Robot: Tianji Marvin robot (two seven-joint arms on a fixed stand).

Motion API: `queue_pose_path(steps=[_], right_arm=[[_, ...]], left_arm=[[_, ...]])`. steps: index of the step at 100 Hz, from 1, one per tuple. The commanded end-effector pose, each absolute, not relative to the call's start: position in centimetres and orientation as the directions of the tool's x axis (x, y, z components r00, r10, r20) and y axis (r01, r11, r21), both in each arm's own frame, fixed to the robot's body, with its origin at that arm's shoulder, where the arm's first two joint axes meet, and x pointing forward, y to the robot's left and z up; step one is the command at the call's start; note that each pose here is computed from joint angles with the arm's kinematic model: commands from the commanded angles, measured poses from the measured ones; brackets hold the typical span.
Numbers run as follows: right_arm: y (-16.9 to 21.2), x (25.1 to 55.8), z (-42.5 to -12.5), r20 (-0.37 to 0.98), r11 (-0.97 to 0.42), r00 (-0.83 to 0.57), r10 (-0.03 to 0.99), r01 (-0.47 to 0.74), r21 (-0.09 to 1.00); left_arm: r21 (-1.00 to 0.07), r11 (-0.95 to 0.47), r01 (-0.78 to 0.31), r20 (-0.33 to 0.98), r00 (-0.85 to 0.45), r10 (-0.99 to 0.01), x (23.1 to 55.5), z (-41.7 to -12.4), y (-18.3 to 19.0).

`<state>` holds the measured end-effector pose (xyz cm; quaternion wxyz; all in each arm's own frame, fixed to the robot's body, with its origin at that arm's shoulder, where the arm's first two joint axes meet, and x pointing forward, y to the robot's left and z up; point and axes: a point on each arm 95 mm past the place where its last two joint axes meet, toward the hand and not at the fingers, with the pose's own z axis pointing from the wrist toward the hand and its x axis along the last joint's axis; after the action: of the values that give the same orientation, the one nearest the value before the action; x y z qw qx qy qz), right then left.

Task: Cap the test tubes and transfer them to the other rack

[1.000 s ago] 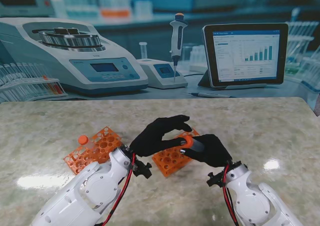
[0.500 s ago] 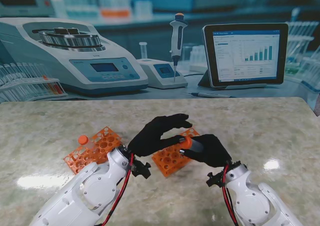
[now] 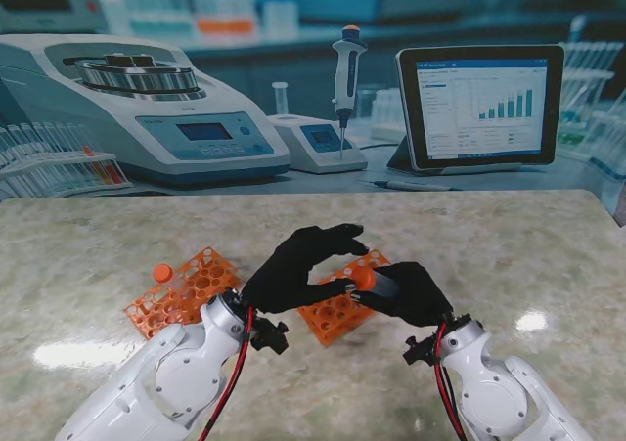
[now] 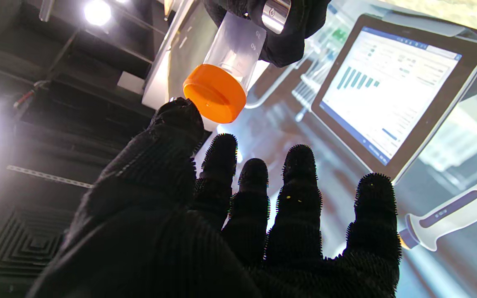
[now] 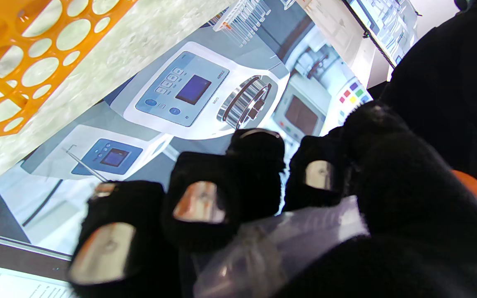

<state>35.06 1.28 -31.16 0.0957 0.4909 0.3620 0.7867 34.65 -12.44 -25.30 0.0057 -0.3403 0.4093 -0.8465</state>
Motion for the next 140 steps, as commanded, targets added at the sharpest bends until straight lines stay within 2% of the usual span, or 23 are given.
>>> queue_pose_path(steps=[1,140], right_arm=[[1.5,34.8,-31.3,0.708,-0.721,-0.498,0.502,0.211,0.660],[1.8,34.9,-31.3,0.707,-0.723,-0.495,0.505,0.205,0.660]], left_arm=[[-0.700,-0.663,-0.265,0.565,-0.773,-0.288,34.5,-25.4,-12.4],[-0.743,-0.639,-0.201,0.501,-0.800,-0.331,34.5,-26.4,-13.9]])
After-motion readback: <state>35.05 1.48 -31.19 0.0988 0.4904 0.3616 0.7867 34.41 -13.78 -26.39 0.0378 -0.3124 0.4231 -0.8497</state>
